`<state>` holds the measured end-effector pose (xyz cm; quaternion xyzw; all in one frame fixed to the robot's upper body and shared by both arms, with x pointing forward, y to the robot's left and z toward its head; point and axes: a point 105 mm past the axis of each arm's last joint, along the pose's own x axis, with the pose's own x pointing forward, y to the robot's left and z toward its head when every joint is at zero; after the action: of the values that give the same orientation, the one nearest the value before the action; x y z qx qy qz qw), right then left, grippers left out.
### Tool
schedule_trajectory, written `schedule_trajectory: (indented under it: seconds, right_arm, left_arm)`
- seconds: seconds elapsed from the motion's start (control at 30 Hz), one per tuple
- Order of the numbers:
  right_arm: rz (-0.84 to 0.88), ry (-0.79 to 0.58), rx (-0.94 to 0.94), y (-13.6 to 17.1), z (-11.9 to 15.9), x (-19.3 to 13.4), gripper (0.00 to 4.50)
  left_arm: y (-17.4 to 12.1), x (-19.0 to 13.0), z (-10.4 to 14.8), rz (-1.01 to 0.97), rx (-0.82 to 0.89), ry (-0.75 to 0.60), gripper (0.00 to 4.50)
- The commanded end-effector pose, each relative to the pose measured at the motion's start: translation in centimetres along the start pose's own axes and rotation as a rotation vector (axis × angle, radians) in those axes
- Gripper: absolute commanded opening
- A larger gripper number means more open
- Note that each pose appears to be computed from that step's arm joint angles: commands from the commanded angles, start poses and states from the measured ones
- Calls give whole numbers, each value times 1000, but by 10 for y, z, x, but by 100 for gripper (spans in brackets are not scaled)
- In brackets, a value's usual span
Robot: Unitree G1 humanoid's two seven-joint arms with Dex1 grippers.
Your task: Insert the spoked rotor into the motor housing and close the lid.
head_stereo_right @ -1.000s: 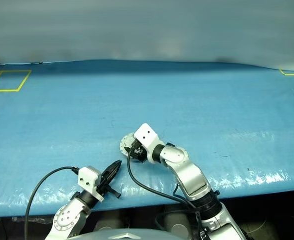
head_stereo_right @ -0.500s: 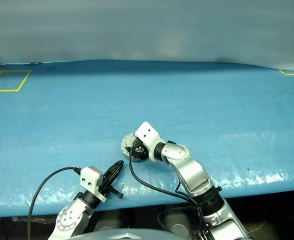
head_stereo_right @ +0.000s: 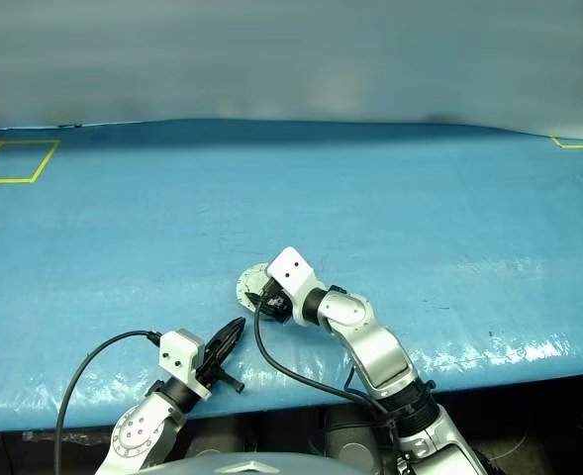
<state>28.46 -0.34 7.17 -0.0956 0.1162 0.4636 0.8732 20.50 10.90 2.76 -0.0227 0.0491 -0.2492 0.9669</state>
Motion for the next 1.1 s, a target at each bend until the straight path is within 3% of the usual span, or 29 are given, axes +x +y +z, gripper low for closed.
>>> schedule_trajectory:
  seconds: [0.03,1.1]
  right_arm:
    - [27,40,-2,-1,-7,2,301]
    - [84,16,-234,-21,5,2,301]
  left_arm:
    - [-3,1,5,-11,8,-23,0]
    - [-3,4,5,-21,20,-10,0]
